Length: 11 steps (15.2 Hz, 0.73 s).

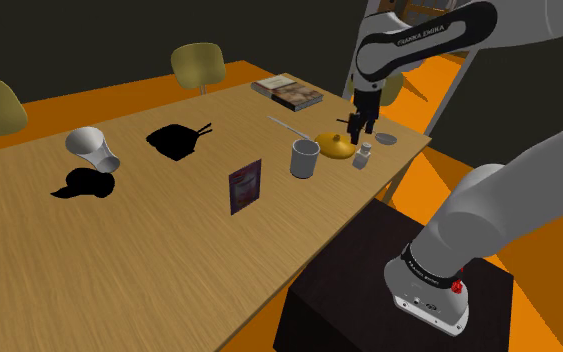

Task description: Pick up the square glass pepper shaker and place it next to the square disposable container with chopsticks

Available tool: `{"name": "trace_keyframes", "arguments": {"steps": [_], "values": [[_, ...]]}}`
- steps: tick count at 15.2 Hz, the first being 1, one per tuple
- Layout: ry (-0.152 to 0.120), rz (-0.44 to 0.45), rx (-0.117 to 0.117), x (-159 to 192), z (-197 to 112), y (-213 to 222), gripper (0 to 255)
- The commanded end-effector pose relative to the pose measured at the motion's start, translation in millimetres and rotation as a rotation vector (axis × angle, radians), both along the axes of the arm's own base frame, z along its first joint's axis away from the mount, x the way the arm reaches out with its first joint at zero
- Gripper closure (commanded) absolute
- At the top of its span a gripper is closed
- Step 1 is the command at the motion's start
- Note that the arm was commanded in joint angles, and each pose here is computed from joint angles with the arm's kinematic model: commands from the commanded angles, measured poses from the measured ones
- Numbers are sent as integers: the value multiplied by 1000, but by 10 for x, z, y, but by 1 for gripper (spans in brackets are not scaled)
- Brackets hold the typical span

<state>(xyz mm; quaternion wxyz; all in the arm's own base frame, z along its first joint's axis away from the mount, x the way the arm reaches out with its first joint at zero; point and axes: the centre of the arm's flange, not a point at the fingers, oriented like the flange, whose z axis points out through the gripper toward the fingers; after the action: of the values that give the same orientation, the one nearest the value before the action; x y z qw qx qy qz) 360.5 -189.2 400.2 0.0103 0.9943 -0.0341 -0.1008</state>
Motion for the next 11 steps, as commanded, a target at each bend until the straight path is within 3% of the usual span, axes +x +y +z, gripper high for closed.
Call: {"name": "trace_keyframes", "arguments": {"steps": [1, 11], "values": [[12, 5, 12, 43, -213, -222, 0], [17, 6, 17, -29, -692, -288, 0]]}}
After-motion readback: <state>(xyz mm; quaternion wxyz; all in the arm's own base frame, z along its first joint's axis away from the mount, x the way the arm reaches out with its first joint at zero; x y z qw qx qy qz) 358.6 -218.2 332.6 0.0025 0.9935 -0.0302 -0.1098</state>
